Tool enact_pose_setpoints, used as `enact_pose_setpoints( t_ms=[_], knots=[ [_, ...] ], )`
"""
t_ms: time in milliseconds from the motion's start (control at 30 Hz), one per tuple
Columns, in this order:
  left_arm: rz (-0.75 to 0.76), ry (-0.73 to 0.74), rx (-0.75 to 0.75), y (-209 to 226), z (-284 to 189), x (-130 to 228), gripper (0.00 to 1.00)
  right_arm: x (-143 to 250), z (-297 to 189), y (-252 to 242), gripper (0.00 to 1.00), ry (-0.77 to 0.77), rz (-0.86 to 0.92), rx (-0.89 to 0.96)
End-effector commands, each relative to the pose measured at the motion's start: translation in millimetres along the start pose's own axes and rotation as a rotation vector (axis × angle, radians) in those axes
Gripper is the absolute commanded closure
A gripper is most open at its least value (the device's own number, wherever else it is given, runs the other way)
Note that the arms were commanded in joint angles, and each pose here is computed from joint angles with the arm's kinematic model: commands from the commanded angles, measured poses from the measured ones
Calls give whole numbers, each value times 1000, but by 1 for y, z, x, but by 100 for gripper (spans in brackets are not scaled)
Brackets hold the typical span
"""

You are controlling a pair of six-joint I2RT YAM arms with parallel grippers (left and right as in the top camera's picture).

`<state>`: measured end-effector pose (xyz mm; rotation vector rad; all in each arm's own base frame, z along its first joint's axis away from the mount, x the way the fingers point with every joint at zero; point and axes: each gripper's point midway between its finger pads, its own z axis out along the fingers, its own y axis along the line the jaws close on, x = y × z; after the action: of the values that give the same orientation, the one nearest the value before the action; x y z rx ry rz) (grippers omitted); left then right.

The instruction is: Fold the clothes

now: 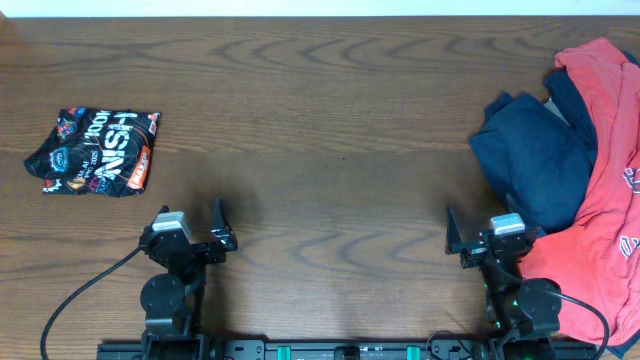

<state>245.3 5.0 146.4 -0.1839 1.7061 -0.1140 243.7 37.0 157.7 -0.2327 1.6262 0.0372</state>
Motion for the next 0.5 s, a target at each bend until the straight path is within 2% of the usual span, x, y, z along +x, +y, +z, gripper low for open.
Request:
enact_pose_setpoints(
  t_ms=[0, 300, 467],
  knots=[
    [23, 50, -14, 4, 2, 18, 2, 1, 0, 0, 1, 5, 9, 0],
    [24, 61, -16, 4, 2, 20, 2, 1, 0, -7, 1, 7, 113, 36],
    [24, 56, -14, 1, 1, 1, 2, -8, -7, -25, 1, 50, 170, 135]
  ],
)
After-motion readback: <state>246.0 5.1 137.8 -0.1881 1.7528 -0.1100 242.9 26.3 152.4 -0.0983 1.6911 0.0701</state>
